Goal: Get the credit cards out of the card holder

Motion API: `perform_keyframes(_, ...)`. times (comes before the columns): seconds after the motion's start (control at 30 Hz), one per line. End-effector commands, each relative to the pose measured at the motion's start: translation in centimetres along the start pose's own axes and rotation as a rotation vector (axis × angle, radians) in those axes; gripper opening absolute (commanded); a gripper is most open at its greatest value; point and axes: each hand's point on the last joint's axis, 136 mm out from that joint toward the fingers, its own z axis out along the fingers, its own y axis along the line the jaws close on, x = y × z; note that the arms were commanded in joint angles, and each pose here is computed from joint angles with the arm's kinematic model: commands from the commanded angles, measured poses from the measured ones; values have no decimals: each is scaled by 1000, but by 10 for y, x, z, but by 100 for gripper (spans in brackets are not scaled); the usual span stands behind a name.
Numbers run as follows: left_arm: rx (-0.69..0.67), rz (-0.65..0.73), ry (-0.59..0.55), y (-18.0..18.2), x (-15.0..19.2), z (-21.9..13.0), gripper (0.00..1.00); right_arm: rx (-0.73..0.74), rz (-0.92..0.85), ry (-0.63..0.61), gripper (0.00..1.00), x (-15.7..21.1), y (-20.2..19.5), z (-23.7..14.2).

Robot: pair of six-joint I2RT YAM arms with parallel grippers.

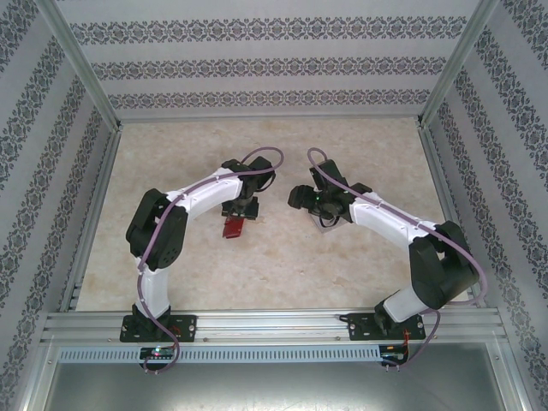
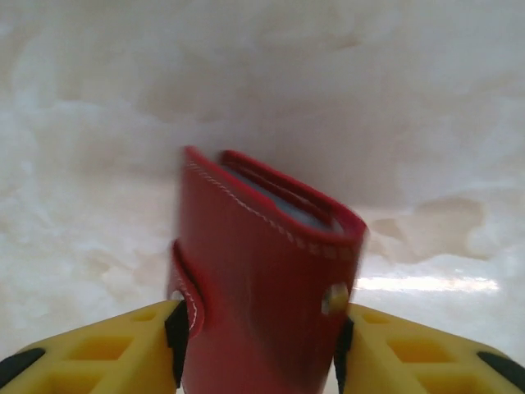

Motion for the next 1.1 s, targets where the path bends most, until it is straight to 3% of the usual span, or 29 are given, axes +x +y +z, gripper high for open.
perform_keyframes(0.0,133,-8,-41,-14,-10,-23,59,-35,-10,-5,73,-3,8,1)
perform_keyframes(0.2,195,-121,-61,12,-11,-29,71,-76,-144,75,72,12,44,22)
perform_keyframes(0.57,220,-439,-52,99,14,-7,100,-54,-324,209,70,45,104,92)
perform_keyframes(0.83,202,-524,-83,122,23,-6,99,65,-434,267,65,55,104,128)
perform_keyframes(1.07,216,-566,-80,126,25,-3,99,266,-456,252,61,49,68,124)
